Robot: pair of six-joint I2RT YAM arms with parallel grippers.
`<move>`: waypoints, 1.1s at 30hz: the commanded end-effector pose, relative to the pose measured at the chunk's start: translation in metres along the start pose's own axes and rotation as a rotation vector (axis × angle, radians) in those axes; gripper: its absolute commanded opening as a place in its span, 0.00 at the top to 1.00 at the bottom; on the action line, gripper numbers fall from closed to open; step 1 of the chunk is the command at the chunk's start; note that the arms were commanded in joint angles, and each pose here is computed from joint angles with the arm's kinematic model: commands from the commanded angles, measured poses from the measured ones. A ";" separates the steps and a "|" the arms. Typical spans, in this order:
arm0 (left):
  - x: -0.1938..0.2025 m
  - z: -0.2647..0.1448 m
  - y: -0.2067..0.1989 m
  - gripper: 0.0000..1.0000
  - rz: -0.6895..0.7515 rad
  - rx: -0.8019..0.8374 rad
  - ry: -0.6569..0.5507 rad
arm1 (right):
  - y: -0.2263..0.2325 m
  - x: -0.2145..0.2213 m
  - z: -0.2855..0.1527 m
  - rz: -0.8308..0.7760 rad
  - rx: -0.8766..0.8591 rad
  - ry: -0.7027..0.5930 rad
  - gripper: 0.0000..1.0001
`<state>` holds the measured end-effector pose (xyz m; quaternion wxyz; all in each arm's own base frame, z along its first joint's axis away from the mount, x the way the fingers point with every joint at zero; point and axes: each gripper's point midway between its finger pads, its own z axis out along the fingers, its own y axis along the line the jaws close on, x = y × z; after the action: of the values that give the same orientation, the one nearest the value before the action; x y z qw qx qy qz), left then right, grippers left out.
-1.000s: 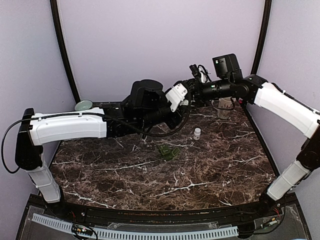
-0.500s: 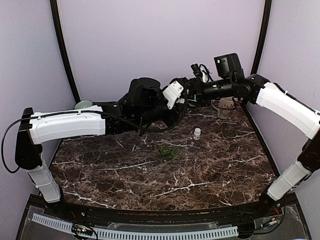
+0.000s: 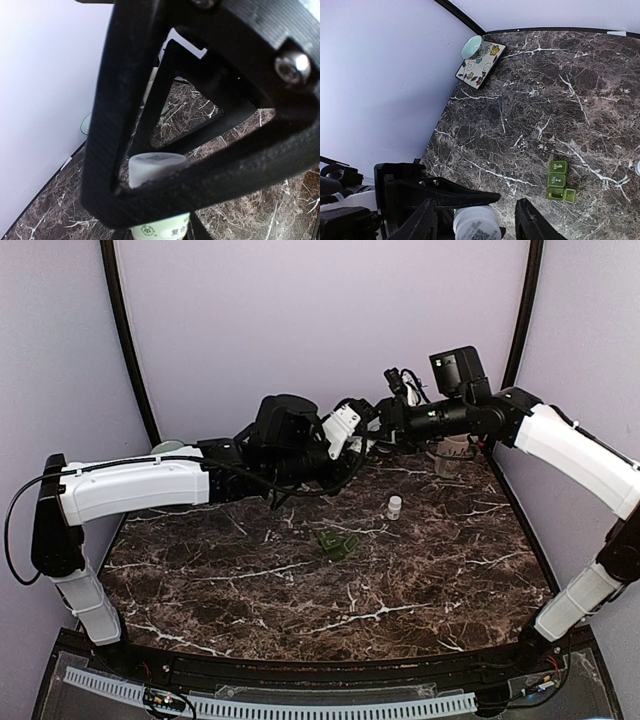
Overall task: Sort the pills into containers
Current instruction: Screw the lid of the pill bottle onto the pill bottle.
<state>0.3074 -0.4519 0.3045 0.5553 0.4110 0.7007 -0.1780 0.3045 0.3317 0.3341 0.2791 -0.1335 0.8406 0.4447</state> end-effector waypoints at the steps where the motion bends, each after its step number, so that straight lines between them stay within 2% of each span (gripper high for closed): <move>1: -0.025 -0.020 0.006 1.00 -0.042 0.027 -0.046 | 0.017 -0.016 -0.020 -0.049 -0.023 -0.066 0.47; 13: -0.026 -0.024 0.003 1.00 -0.070 0.087 -0.036 | 0.008 -0.017 -0.025 -0.067 0.011 -0.077 0.45; 19: -0.025 -0.031 0.007 1.00 -0.166 0.205 -0.034 | 0.013 -0.020 -0.036 -0.121 -0.018 -0.108 0.45; 26: -0.029 -0.047 0.004 1.00 -0.270 0.457 -0.046 | 0.030 -0.013 -0.053 -0.243 -0.100 -0.129 0.45; 33: -0.032 -0.065 -0.034 1.00 -0.269 0.790 0.022 | 0.034 -0.002 -0.055 -0.304 -0.159 -0.127 0.47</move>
<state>0.2892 -0.4310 0.3268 0.4028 0.4419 0.6864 -0.4140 0.2765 0.3037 0.3747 0.3627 -0.2186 0.7834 0.4549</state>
